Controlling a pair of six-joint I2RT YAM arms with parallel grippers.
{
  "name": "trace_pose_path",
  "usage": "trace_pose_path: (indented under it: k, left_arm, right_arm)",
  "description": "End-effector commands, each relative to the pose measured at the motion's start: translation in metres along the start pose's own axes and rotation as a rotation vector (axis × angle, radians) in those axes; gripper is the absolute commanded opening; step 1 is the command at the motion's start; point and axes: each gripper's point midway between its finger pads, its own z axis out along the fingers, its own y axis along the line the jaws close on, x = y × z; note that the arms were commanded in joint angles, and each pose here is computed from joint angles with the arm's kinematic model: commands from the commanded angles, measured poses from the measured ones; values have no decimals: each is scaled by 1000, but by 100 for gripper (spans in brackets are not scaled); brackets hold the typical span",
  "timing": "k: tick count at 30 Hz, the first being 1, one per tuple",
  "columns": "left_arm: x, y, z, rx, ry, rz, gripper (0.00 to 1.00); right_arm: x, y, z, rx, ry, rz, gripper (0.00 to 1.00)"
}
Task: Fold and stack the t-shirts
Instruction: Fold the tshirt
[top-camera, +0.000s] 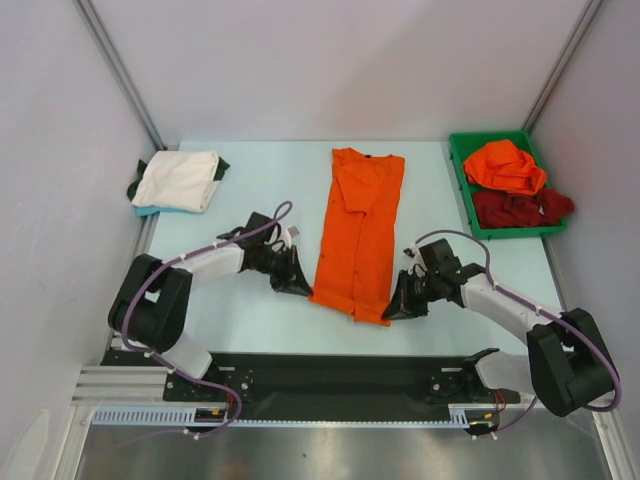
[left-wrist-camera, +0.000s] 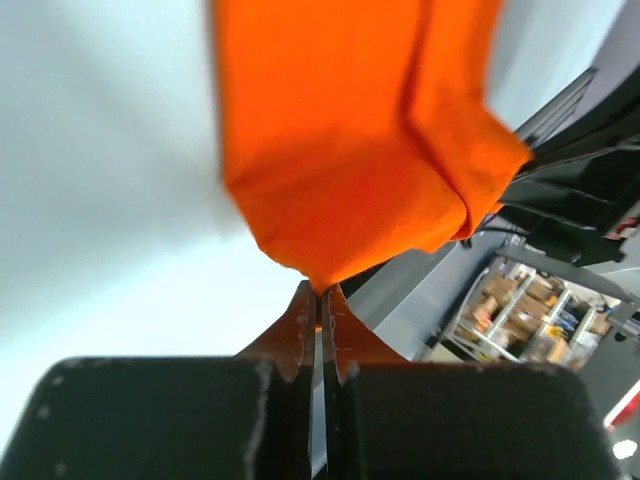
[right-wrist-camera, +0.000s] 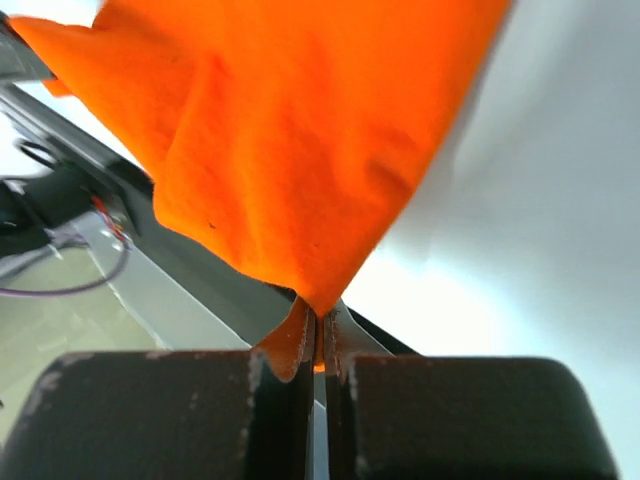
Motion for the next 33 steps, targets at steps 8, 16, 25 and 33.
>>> trace_pose_path:
  k: [8, 16, 25, 33]
  left_arm:
    - [-97, -58, -38, 51, -184, 240, 1]
    - [-147, -67, -34, 54, -217, 281, 0]
    - [-195, -75, -26, 59, -251, 330, 1]
    - [-244, -70, -23, 22, -323, 361, 0]
  right_arm:
    - [-76, 23, -36, -95, -192, -54, 0]
    - [-144, 24, -52, -111, -337, -52, 0]
    - [-205, 12, -54, -93, -410, -61, 0]
    - [-243, -7, -44, -60, -432, -78, 0]
